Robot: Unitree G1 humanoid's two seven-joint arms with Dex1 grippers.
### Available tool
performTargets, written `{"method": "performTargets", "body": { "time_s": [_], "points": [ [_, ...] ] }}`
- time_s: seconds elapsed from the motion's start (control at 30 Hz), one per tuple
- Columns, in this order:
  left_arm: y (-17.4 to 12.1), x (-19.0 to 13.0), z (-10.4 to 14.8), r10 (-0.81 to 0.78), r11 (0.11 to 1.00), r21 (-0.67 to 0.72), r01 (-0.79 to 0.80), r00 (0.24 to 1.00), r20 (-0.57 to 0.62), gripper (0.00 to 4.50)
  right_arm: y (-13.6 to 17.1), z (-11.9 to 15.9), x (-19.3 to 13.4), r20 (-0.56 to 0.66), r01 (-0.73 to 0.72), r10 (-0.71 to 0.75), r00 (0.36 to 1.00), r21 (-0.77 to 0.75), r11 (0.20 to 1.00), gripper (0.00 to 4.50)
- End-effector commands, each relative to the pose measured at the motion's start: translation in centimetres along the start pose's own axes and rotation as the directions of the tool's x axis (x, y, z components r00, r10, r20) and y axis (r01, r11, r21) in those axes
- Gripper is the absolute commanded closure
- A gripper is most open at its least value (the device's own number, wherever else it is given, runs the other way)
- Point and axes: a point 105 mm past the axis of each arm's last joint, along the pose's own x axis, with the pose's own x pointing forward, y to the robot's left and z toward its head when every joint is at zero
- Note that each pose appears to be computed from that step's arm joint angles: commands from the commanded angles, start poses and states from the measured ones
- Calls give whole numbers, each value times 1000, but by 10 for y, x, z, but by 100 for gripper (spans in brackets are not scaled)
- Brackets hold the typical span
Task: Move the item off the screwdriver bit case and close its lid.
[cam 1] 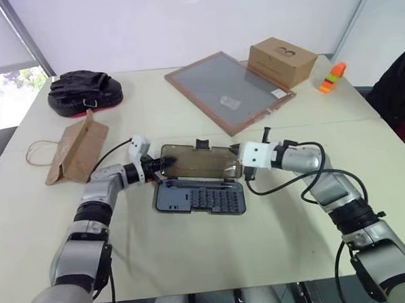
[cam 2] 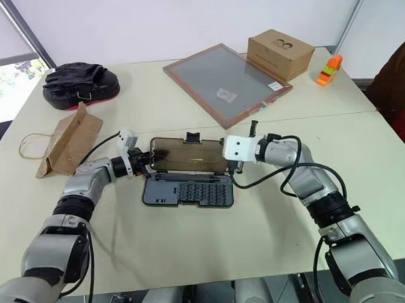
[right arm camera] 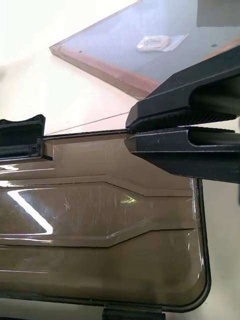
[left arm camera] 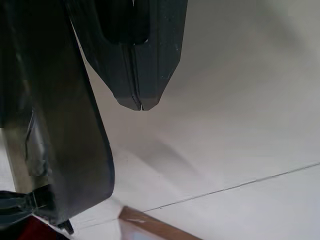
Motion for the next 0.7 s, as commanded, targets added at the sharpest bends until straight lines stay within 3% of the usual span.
{"method": "performTargets", "body": {
  "time_s": [0.03, 0.2, 0.23, 0.37, 0.47, 0.57, 0.7],
  "points": [
    [-1, 2, 14, -27, 998, 54, 26, 999, 24, 450, -16, 20, -5, 55, 57, -54, 997, -40, 998, 295],
    [4, -4, 15, -7, 998, 68, 6, 1000, 22, 450, -20, 32, -9, 59, 52, -49, 997, -52, 997, 28],
    [4, -5, 17, -9, 998, 68, 7, 1000, 26, 450, -20, 34, -11, 59, 32, -31, 998, -26, 999, 8],
    [0, -8, 27, -50, 997, 65, 47, 997, 55, 450, -27, 59, -31, 168, -51, 0, 986, 299, 953, 8],
    [-11, -12, 48, -137, 990, 50, 133, 985, 101, 450, -41, 89, -68, 380, -258, 20, 925, 587, 768, 8],
    [-41, -19, 61, -298, 954, 58, 294, 952, 73, 450, -52, 100, -99, 489, -359, -9, 872, 653, 667, 8],
    [-88, -34, 44, -468, 879, 54, 473, 880, -82, 450, -74, 94, -111, 506, -342, -154, 849, 748, 569, 8]
  ]
}}
